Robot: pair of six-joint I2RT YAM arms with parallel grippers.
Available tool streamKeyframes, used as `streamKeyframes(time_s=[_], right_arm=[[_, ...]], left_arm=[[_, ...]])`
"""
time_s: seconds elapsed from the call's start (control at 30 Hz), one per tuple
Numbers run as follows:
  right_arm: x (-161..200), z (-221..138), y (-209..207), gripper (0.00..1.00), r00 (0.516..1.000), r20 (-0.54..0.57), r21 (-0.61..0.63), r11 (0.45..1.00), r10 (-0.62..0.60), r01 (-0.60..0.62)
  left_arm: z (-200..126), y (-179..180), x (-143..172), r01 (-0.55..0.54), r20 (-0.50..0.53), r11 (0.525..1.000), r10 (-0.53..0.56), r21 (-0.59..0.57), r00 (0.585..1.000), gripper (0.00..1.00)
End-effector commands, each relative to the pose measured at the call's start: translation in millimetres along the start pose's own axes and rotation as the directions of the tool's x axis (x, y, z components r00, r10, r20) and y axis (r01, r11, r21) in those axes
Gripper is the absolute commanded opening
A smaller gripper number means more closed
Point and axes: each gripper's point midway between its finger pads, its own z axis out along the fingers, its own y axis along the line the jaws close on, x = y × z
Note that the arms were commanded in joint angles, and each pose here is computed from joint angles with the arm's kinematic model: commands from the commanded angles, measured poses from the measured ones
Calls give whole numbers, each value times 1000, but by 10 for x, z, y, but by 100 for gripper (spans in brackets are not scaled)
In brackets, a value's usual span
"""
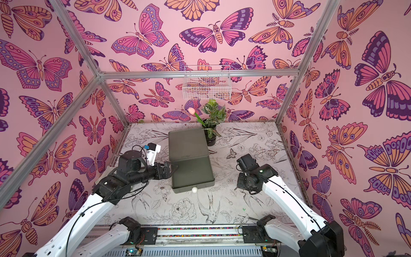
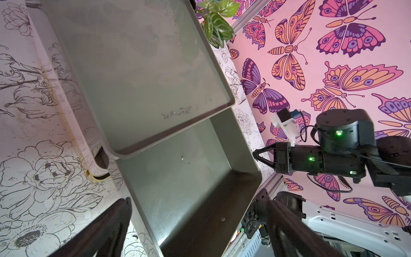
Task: Take the keys out of the drawer
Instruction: Place the key at the center of the board.
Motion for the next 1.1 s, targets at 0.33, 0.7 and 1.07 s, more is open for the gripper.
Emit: streamKeyframes(time_s=[0.33, 0.7, 1.07], right_arm=[[8, 418, -32, 0, 987, -107, -37, 991, 122, -127], [61, 523, -138, 0, 975, -149, -9, 985, 167, -170], [13, 395, -261, 0, 972, -116, 33, 978, 206, -204]], left_arm=[[30, -56, -22, -8, -10, 1000, 8, 21, 1000, 100], [65, 14, 42, -10, -26, 1000, 10, 4, 1000, 100], [56, 101, 108, 1, -20, 1000, -1, -21, 1000, 100]])
